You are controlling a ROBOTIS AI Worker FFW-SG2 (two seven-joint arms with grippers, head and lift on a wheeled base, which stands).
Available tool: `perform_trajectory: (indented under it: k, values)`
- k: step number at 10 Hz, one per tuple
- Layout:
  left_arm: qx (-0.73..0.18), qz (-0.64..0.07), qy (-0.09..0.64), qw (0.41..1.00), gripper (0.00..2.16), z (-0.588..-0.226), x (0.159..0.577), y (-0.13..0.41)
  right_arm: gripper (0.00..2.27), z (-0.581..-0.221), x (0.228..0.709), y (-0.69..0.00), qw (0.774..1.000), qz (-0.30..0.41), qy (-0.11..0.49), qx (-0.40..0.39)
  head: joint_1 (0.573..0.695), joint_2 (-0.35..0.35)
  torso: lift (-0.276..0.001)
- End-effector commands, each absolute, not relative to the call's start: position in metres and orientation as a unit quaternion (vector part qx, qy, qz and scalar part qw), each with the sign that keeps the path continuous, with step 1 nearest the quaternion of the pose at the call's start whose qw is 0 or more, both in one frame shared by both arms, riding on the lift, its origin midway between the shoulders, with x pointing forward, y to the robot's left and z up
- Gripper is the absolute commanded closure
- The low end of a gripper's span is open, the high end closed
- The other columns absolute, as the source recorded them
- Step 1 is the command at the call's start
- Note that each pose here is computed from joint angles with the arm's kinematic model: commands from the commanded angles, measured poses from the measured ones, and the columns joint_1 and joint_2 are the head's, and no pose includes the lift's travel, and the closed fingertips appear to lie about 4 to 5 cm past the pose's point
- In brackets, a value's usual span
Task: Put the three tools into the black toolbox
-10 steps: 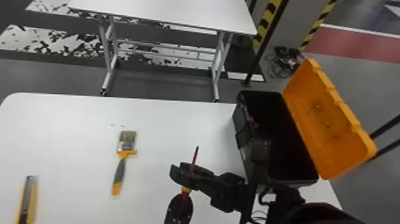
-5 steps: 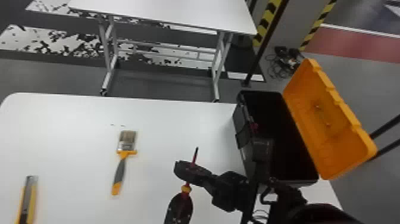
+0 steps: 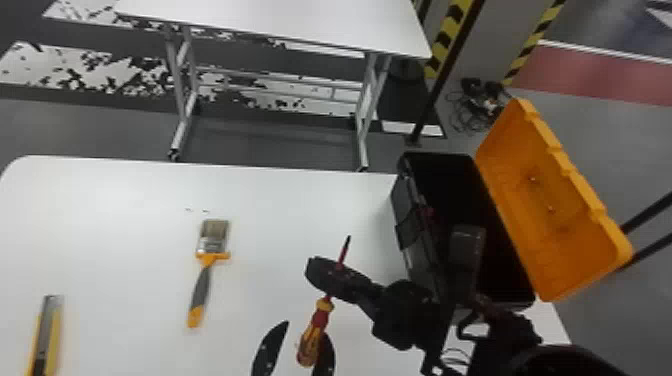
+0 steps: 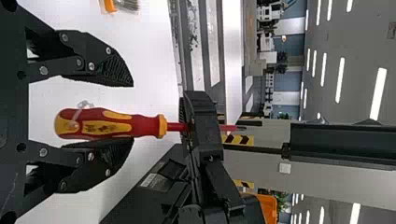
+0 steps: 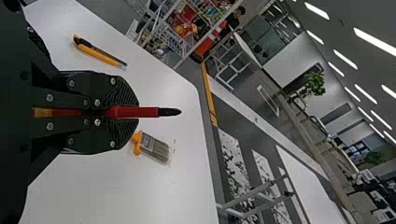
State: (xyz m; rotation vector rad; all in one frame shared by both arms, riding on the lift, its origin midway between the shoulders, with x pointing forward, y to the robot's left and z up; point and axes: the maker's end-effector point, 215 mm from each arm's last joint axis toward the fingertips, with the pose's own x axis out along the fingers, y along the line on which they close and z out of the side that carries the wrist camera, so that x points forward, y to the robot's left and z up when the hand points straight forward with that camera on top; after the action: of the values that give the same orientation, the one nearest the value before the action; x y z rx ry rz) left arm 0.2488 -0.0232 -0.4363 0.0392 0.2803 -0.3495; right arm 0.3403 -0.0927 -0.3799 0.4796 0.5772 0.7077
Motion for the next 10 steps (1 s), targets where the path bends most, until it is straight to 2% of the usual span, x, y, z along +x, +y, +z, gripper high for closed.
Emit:
perform_trajectory:
  k: [1, 4, 6, 7, 10]
  values:
    - [0.025, -0.167, 0.140, 0.976, 0.01, -0.437, 0.250, -0.015, 2.24, -0.349, 0.352, -0.122, 0.891, 0.321, 0.241, 0.214, 0.695, -0.230, -0.051]
    - [0.036, -0.135, 0.145, 0.979, 0.02, -0.442, 0.255, 0.019, 2.24, -0.286, 0.394, -0.215, 0.948, 0.244, 0.148, 0.137, 0.695, -0.295, -0.051]
    - [0.040, -0.127, 0.147, 0.980, 0.02, -0.442, 0.255, 0.037, 2.24, -0.267, 0.420, -0.278, 0.975, 0.186, 0.108, 0.053, 0.695, -0.341, -0.051]
    - [0.039, -0.124, 0.148, 0.980, 0.02, -0.441, 0.254, 0.040, 2.24, -0.265, 0.429, -0.299, 0.982, 0.165, 0.091, 0.008, 0.695, -0.350, -0.051]
    - [0.037, -0.116, 0.147, 0.982, 0.02, -0.433, 0.257, 0.059, 2.24, -0.295, 0.443, -0.335, 0.985, 0.141, 0.068, -0.070, 0.695, -0.350, -0.051]
